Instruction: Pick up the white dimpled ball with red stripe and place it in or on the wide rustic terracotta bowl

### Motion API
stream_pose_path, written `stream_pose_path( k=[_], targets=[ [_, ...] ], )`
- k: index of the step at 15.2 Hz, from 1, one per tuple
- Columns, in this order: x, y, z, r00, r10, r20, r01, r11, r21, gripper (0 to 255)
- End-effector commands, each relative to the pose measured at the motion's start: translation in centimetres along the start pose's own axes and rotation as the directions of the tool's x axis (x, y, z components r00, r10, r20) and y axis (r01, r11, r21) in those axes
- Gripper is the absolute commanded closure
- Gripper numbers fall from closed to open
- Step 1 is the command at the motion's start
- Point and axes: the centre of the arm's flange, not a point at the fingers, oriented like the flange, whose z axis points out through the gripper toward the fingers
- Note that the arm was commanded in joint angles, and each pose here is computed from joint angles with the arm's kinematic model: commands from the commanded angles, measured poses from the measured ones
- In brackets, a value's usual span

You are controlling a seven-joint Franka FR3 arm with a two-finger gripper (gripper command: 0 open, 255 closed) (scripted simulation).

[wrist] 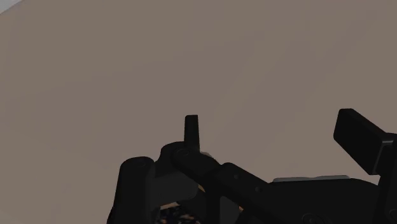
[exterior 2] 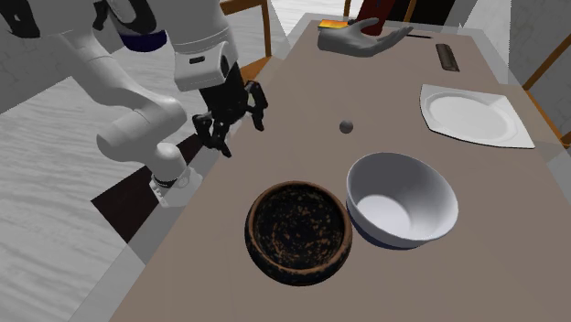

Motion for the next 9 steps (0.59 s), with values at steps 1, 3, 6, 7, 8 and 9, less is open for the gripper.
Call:
stream_pose_path(
  k=[1,3,6,7,8,9],
  targets=[
    [0.6,-2.6,0.5,1.000,-0.009,-0.001,0.009,1.000,-0.005,0],
    [1.1,-5.2,1.3,1.000,-0.018,-0.001,0.018,1.000,-0.010,0],
    [1.9,-9.0,2.6,0.999,-0.032,0.000,0.032,0.999,-0.018,0],
    [2.2,-10.3,3.0,0.999,-0.037,0.000,0.037,0.999,-0.021,0],
    [2.4,-11.5,3.4,0.999,-0.042,0.000,0.042,0.999,-0.023,0],
    [2.6,-12.8,3.8,0.999,-0.046,0.000,0.046,0.999,-0.026,0]
  ],
)
